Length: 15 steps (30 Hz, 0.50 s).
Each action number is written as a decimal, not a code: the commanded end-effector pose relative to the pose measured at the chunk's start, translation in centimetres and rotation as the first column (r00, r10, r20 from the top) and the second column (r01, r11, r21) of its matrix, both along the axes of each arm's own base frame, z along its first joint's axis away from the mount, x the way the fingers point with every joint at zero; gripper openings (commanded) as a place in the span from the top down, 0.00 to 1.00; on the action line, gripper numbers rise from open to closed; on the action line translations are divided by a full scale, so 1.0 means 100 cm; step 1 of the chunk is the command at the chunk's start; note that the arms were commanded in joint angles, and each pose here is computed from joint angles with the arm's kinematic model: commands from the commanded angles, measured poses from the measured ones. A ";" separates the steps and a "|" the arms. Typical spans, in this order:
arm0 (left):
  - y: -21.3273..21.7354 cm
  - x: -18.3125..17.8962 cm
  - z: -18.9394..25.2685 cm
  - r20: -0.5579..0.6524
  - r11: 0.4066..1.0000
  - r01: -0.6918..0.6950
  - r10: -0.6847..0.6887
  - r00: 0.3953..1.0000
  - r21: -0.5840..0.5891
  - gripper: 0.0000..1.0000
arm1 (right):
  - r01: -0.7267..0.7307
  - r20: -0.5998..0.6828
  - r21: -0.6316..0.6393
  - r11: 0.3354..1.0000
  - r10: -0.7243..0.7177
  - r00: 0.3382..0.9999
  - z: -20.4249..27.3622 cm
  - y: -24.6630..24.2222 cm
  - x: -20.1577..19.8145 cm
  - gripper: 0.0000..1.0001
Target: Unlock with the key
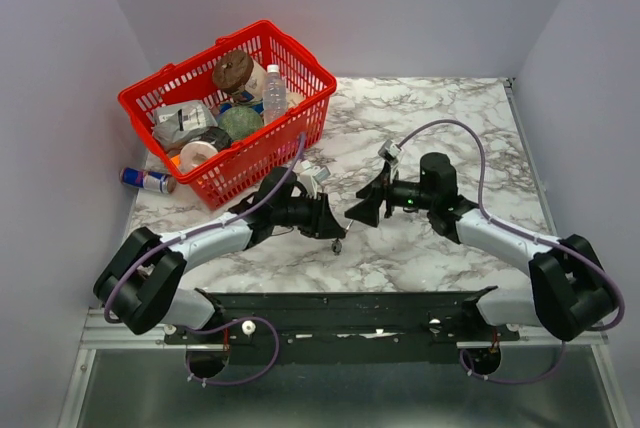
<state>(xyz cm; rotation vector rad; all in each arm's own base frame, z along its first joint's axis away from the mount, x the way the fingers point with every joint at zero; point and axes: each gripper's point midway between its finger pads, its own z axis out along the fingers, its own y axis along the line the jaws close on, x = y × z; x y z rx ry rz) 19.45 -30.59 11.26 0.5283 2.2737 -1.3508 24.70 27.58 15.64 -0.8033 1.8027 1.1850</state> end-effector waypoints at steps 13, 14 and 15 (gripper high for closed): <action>-0.001 0.014 0.025 0.080 0.996 -0.058 0.063 0.995 -0.061 1.00 | -0.190 -0.080 0.067 0.980 0.195 0.978 -0.009 0.017 -0.016 0.53; -0.001 0.015 0.025 0.080 0.996 -0.064 0.069 0.994 -0.063 1.00 | -0.189 -0.090 0.064 0.980 0.195 0.977 -0.010 0.017 -0.016 0.60; -0.001 0.015 0.025 0.081 0.996 -0.069 0.074 0.994 -0.062 1.00 | -0.188 -0.100 0.062 0.980 0.194 0.976 -0.012 0.017 -0.016 0.63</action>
